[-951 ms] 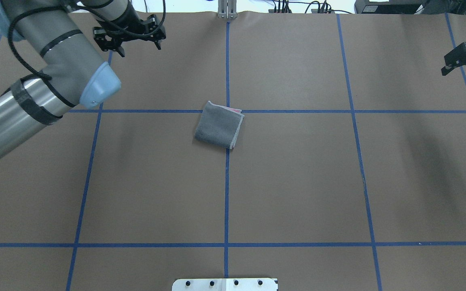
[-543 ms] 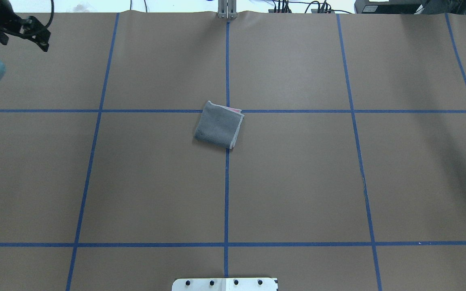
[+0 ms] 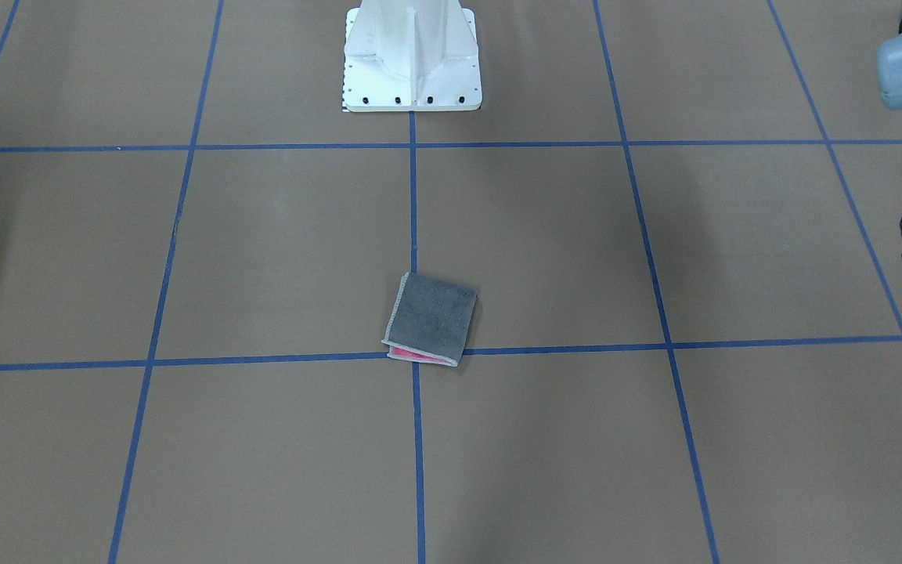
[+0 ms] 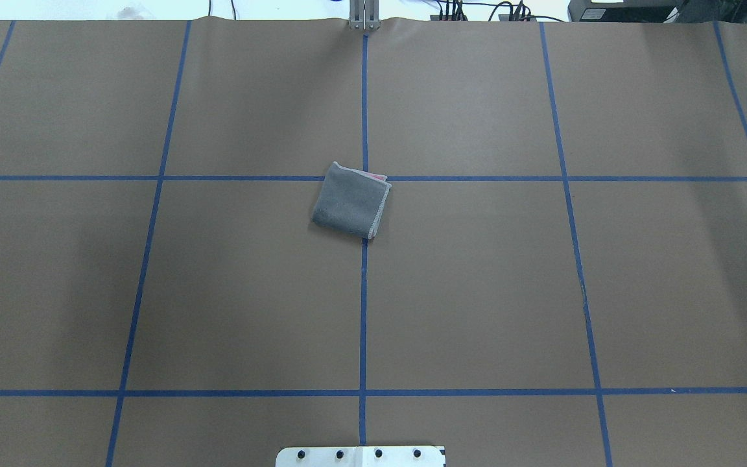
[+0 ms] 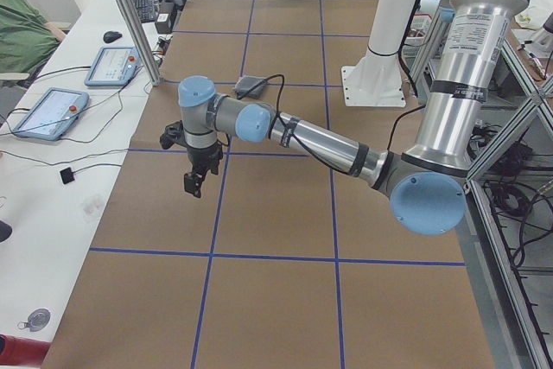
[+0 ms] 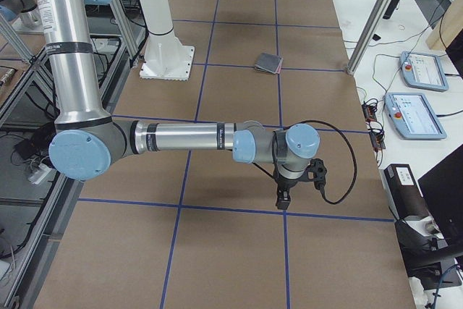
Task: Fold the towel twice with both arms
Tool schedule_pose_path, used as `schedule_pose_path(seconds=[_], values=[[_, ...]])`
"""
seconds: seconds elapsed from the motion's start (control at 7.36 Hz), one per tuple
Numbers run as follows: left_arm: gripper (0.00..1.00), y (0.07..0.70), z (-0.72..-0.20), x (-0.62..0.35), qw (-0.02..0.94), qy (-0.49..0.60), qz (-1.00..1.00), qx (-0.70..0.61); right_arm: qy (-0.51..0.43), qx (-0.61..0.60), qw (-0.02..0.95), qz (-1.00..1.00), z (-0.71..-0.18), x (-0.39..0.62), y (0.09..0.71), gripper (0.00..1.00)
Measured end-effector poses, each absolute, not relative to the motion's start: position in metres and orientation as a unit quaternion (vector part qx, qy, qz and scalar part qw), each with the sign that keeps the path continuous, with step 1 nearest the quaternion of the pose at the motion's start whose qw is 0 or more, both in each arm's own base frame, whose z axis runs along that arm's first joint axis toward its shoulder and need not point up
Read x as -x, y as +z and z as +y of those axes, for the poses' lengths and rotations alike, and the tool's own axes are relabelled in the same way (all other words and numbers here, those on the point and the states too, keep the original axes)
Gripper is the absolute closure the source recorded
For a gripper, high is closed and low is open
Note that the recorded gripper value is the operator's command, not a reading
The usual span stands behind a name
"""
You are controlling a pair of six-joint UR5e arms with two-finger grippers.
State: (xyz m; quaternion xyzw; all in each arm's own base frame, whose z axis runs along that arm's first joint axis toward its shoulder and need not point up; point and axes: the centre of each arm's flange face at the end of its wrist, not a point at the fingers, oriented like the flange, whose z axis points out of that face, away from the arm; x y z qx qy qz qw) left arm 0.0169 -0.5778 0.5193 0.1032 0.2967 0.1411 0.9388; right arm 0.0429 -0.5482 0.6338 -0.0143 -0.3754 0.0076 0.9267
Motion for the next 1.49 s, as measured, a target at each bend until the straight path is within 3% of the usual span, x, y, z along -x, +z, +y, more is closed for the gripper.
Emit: schedule_pose_path(seconds=[0.27, 0.81, 1.09, 1.49], values=[[0.00, 0.572, -0.574, 0.022, 0.943, 0.111, 0.302, -0.088, 0.020, 0.009, 0.915, -0.402, -0.537, -0.055, 0.632, 0.00], [0.00, 0.618, -0.530, 0.087, 0.930, 0.045, 0.359, -0.066, 0.029, -0.006, 0.914, -0.405, -0.488, -0.070, 0.622, 0.00], [0.00, 0.600, -0.490, 0.087, 0.919, 0.026, 0.389, -0.056, 0.031, -0.004, 0.916, -0.401, -0.485, -0.070, 0.624, 0.00], [0.00, 0.566, -0.473, 0.070, 0.931, -0.002, 0.365, -0.029, 0.032, -0.002, 0.916, -0.400, -0.485, -0.071, 0.627, 0.00]])
